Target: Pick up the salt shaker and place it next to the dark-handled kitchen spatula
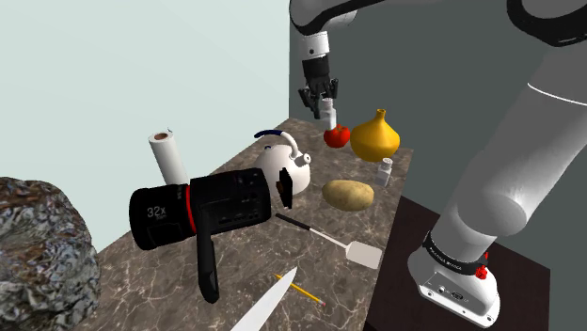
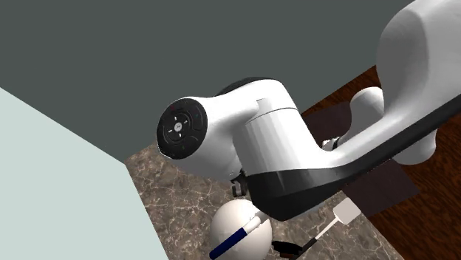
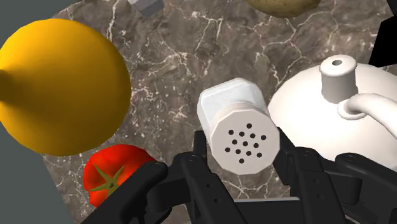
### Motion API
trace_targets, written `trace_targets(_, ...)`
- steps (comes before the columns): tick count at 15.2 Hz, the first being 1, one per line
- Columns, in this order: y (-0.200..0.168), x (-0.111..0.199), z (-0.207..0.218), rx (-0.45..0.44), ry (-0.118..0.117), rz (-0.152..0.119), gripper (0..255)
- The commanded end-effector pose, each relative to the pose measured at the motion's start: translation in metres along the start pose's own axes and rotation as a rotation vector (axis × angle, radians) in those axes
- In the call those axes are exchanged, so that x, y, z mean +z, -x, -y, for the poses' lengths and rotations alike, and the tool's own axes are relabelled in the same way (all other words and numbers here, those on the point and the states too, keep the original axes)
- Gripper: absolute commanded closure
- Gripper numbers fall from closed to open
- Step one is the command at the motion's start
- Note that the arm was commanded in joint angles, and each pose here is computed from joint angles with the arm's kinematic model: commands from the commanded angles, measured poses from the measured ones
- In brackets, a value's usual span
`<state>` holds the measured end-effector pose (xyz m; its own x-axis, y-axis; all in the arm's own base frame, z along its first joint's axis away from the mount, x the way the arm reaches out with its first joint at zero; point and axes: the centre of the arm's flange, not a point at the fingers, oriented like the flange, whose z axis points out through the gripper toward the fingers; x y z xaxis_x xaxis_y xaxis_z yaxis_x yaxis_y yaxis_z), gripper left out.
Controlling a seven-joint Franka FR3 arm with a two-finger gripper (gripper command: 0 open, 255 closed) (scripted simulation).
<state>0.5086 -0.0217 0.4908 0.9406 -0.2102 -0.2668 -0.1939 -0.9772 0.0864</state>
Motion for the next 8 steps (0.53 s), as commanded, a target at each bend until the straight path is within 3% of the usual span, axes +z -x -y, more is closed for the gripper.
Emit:
trace_targets(1, 0.020, 0.006, 0.015, 0.001, 0.000, 0.000, 255)
trace_targets(8, 0.092, 0.021, 0.071, 0.001, 0.000, 0.000, 255)
